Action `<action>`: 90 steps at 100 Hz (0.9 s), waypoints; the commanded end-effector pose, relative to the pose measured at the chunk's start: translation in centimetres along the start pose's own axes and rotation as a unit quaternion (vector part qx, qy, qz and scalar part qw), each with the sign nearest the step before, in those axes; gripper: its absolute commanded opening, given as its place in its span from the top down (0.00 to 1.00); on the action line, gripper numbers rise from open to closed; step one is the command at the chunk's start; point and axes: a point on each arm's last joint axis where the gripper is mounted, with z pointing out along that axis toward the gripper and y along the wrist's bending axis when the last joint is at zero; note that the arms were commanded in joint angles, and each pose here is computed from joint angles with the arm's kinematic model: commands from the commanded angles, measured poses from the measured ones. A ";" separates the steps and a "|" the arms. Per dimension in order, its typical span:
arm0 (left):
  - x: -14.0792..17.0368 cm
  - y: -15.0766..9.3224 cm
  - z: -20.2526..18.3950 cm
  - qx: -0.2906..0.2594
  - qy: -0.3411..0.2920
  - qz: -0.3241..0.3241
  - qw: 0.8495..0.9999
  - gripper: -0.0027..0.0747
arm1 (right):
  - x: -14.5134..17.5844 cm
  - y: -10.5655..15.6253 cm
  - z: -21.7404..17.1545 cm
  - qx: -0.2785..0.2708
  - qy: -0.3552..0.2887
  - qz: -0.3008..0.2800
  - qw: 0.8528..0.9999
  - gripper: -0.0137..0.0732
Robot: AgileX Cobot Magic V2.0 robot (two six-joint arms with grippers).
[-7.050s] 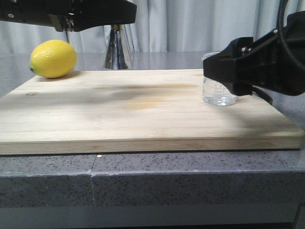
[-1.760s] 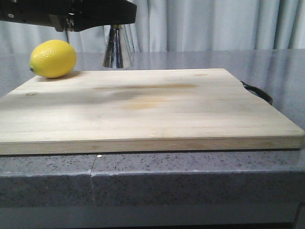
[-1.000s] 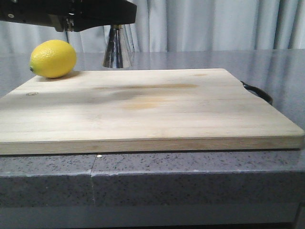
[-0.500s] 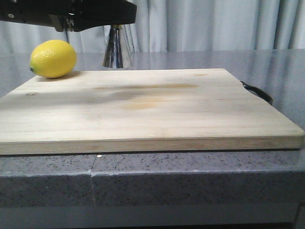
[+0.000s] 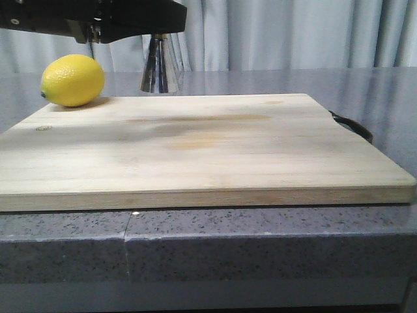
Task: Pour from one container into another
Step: 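Tilt the beaker upright with the right gripper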
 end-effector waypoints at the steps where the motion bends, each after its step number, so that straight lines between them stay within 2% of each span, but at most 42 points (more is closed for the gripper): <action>1: -3.1 -0.9 -0.1 0.030 -0.077 0.012 0.997 0.73 | -0.9 -1.7 -1.3 0.019 -0.017 0.104 0.994 0.50; 15: -3.1 -0.9 -0.1 0.030 -0.077 0.012 0.997 0.73 | -0.6 -1.6 -1.4 0.017 -0.005 0.214 0.977 0.50; 36: -3.1 -0.9 -0.1 0.030 -0.077 0.012 0.997 0.73 | 1.8 -1.0 -1.7 0.012 0.000 0.299 0.954 0.50; 57: -3.1 -0.9 -0.1 0.030 -0.077 0.012 0.997 0.73 | 5.9 -0.5 -1.9 0.018 0.017 0.354 0.935 0.50; 74: -3.1 -0.9 -0.1 0.030 -0.077 0.012 0.997 0.73 | 9.5 0.9 -1.7 0.008 0.028 0.379 0.925 0.50; 90: -3.1 -0.9 -0.1 0.030 -0.077 0.012 0.997 0.73 | 12.0 2.0 -1.9 -0.013 -0.001 0.395 0.918 0.50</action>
